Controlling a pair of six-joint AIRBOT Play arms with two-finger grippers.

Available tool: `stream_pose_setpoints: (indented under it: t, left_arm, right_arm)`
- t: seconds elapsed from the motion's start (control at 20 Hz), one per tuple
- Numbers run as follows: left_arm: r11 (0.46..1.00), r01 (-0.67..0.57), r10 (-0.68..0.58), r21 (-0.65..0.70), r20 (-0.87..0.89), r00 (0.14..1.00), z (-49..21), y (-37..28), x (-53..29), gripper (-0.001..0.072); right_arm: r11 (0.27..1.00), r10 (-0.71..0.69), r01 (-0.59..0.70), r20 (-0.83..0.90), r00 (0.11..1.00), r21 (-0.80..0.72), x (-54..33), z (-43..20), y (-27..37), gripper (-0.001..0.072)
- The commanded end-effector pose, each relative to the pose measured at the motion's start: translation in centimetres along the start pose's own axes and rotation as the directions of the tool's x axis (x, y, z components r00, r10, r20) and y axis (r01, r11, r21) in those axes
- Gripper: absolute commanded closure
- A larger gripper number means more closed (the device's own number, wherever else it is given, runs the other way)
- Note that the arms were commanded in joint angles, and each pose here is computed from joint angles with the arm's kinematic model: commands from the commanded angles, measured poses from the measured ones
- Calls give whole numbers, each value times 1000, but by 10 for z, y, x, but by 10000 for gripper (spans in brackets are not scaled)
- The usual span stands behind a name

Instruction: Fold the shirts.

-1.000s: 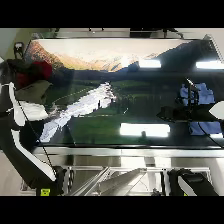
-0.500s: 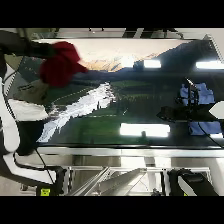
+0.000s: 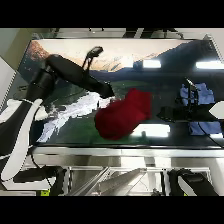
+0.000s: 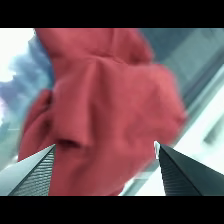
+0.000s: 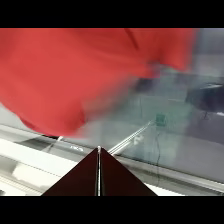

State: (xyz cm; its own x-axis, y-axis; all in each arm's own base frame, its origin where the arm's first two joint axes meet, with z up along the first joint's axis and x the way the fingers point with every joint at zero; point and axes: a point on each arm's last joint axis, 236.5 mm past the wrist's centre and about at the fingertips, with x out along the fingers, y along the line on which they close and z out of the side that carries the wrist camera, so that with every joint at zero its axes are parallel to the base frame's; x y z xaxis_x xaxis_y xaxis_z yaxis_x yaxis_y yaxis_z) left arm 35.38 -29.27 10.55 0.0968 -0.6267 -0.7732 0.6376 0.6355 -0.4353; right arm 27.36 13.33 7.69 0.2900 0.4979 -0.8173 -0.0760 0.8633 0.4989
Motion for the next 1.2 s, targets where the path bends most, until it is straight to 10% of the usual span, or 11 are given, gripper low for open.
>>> stream_pose_setpoints:
  t: [0.0,0.2,0.3,1.05,1.15]
  left_arm:
    - [1000,17,-17,-25,-20,1000,-8,-11,10,5]
    - [982,24,-66,-185,-224,972,-69,15,-10,5]
    - [961,8,-88,-277,-276,957,-111,26,-7,4]
    - [835,6,-44,-550,-56,997,-185,108,87,6]
    - [835,18,-60,-551,-58,997,-178,113,95,106]
  right_arm:
    - [998,-3,3,-11,1000,-61,0,-2,-1,694]
    - [989,-67,65,-12,998,-130,1,-2,-17,662]
    - [981,-143,138,-32,989,-139,7,0,-39,465]
    - [959,224,-159,-284,932,233,141,0,-99,443]
    - [958,217,-148,-287,933,244,149,-1,-104,278]
